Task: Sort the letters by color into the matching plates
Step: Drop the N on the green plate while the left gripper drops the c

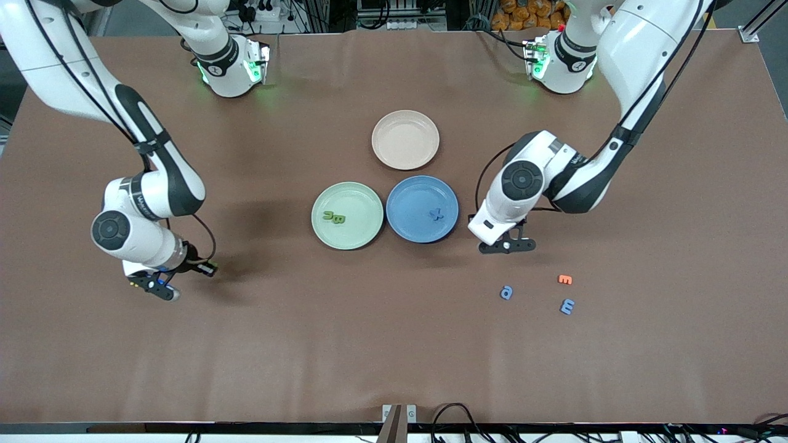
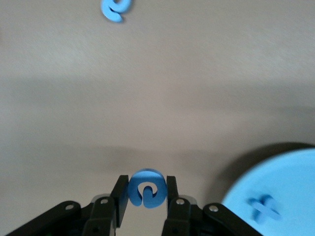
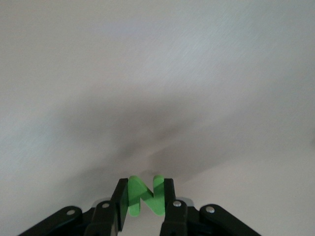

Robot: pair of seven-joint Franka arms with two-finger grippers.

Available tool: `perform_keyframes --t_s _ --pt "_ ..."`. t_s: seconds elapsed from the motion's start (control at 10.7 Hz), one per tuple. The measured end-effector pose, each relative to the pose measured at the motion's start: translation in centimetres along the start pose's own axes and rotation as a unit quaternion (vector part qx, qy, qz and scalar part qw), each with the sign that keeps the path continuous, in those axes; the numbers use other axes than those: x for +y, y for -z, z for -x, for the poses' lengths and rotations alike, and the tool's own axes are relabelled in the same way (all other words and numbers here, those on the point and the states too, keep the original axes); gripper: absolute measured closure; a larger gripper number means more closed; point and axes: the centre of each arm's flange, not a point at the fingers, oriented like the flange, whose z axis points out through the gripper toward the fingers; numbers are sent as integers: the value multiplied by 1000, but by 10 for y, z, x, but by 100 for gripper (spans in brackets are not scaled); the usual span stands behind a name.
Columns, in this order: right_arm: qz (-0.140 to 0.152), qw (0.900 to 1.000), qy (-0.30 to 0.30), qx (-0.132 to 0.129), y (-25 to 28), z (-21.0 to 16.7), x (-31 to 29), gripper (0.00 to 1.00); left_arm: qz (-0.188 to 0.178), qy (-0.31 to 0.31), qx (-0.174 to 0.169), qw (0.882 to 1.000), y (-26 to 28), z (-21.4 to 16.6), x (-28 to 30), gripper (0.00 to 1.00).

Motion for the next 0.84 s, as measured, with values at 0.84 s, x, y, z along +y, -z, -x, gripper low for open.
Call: perform_keyframes --t_s 0.84 --pt "5 999 -5 -38 15 189 -190 67 -3 54 0 999 3 63 81 65"
